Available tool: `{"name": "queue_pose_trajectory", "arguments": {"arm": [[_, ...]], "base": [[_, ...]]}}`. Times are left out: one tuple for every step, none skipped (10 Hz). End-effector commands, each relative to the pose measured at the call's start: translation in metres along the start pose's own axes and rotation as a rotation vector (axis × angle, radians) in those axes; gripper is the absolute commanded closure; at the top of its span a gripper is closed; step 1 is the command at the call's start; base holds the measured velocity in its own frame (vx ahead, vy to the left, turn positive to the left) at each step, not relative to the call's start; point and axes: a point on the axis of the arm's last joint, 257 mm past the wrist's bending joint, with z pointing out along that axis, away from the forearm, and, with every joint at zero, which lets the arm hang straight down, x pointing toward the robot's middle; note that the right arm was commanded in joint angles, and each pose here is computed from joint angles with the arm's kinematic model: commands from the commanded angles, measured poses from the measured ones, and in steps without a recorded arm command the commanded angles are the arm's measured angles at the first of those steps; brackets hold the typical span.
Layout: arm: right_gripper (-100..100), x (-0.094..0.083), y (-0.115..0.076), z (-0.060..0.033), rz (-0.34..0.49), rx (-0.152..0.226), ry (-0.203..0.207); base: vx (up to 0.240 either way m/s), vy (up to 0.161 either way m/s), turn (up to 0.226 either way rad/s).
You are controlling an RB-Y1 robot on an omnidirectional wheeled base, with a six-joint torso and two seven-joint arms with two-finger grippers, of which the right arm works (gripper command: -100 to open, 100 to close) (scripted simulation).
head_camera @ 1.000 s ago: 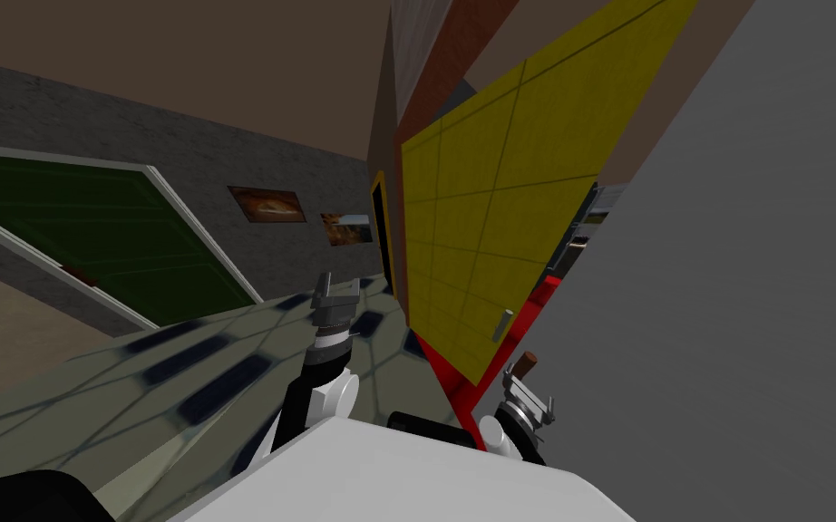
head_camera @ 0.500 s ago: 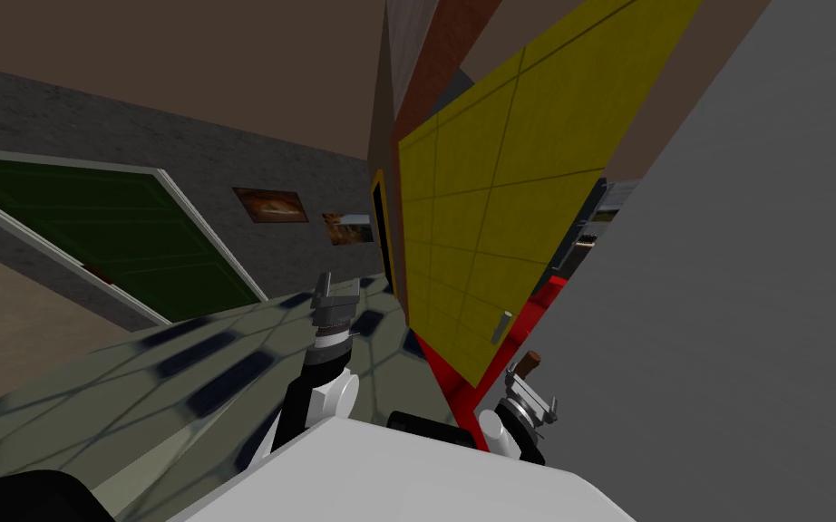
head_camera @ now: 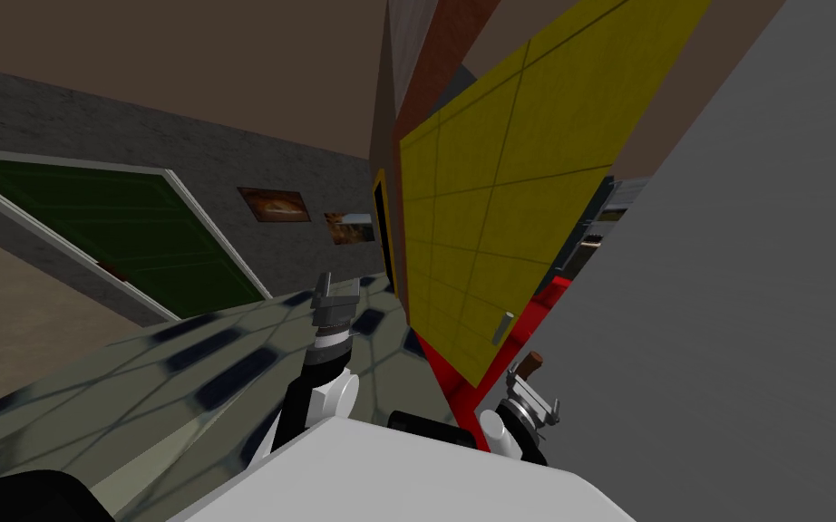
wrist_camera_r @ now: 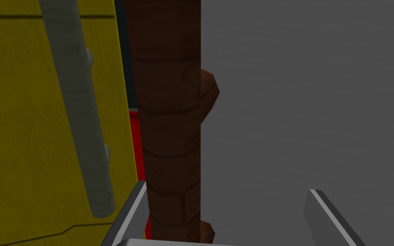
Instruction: Push the door open
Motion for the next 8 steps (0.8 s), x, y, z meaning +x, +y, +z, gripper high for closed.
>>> {"name": "queue_pose_trajectory", "arguments": {"arm": [[100, -0.0056, 0.0332, 0.0077, -0.052, -0.031, 0.008], [100, -0.0025, 0.0309, 0.0086, -0.042, -0.030, 0.013], [100, -0.0038, 0.0319, 0.0082, -0.046, -0.030, 0.011], [100, -0.0056, 0.0332, 0.0077, -0.052, -0.031, 0.008], [100, -0.0056, 0.0332, 0.0077, -0.052, -0.031, 0.008], [100, -0.0056, 0.0332, 0.0077, -0.052, -0.031, 0.008], [100, -0.0005, 0.0290, 0.0084, -0.021, -0.059, 0.012], [100, -0.0005, 0.0351, 0.0103, -0.025, -0.073, 0.014]], "base": [[0.000, 0.000, 0.000], [0.023, -0.009, -0.025], [0.024, -0.011, 0.026], [0.001, 0.001, -0.025], [-0.008, -0.009, -0.004], [0.004, -0.012, 0.043], [0.035, -0.043, 0.182], [0.007, -0.070, 0.169]]}}
